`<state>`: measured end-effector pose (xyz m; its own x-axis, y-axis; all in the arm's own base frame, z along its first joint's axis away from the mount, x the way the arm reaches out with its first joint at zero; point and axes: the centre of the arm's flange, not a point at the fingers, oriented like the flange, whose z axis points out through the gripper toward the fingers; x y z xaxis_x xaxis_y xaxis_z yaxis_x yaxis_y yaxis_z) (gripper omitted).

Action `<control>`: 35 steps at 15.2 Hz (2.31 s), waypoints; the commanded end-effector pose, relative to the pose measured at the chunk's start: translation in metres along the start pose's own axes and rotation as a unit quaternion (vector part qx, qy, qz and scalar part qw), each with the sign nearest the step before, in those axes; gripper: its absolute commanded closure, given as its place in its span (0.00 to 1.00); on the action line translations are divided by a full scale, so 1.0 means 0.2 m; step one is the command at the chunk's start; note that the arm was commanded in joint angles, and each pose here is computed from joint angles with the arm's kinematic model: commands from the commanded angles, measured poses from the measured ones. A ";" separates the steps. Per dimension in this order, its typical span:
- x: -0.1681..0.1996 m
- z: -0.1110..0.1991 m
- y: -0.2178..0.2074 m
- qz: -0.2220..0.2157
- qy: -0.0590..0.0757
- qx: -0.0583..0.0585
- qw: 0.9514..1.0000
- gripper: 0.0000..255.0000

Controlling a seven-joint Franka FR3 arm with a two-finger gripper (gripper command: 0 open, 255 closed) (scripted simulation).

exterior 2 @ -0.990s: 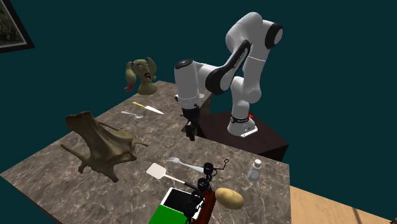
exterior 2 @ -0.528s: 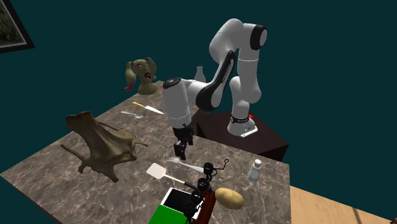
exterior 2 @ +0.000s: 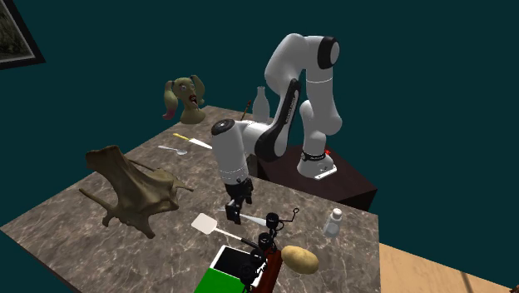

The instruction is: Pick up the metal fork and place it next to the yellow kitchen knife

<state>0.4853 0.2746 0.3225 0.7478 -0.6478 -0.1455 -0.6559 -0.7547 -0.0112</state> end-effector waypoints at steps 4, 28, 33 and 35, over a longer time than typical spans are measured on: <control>0.00 0.07 0.00 0.000 0.000 0.000 1.000 0.00; -0.03 -0.17 -0.01 0.000 0.000 0.000 1.000 1.00; -0.05 -0.30 -0.01 0.000 0.000 0.000 1.000 1.00; -0.06 -0.35 -0.01 0.000 0.000 0.000 1.000 1.00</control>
<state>0.4839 0.2766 0.3897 0.7477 -0.6480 -0.1450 -0.6562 -0.7545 -0.0118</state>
